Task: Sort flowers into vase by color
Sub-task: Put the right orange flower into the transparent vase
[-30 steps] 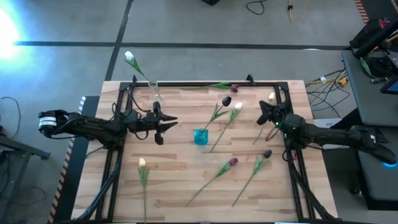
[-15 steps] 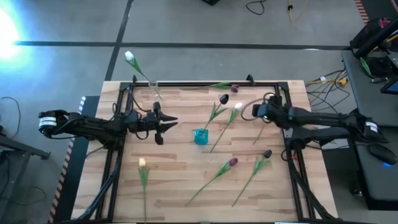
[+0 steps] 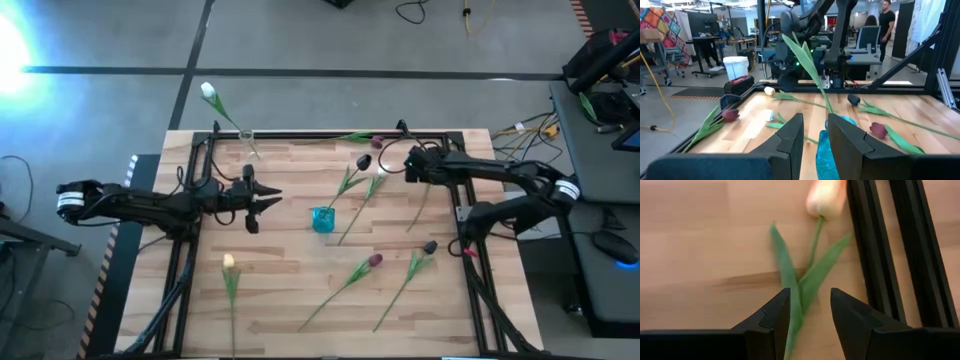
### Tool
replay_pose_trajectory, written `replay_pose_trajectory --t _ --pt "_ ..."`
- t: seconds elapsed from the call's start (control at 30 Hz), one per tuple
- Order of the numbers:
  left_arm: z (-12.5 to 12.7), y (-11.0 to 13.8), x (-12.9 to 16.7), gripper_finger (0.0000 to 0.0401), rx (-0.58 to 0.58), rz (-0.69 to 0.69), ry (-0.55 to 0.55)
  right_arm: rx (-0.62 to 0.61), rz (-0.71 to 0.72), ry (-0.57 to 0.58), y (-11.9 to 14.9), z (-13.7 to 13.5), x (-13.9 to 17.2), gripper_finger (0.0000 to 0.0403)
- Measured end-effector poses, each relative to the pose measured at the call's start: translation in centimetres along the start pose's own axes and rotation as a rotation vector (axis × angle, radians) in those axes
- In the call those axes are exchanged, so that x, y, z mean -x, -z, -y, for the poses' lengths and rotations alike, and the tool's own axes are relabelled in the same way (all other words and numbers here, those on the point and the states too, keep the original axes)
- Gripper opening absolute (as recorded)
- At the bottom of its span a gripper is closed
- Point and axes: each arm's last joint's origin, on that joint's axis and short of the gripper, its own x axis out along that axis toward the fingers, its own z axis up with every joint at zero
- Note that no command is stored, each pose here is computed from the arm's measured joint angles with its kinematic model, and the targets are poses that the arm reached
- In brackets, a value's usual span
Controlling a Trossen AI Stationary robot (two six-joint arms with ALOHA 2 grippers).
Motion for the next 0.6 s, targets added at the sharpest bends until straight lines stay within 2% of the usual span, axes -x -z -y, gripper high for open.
replay_pose_trajectory --t 0.17,0.43,0.6 --pt "0.0 0.0 0.4 0.0075 0.016 -0.024 0.001 -0.024 -0.048 0.044 -0.3 0.2 -1.3 0.0129" --pt "0.0 0.0 0.4 0.0075 0.028 -0.027 0.001 -0.075 -0.087 0.021 -0.4 0.1 -3.5 0.0111" --pt "0.0 0.0 0.4 0.0075 0.039 -0.027 0.000 -0.046 -0.089 0.018 -0.4 0.0 -3.9 0.0091"
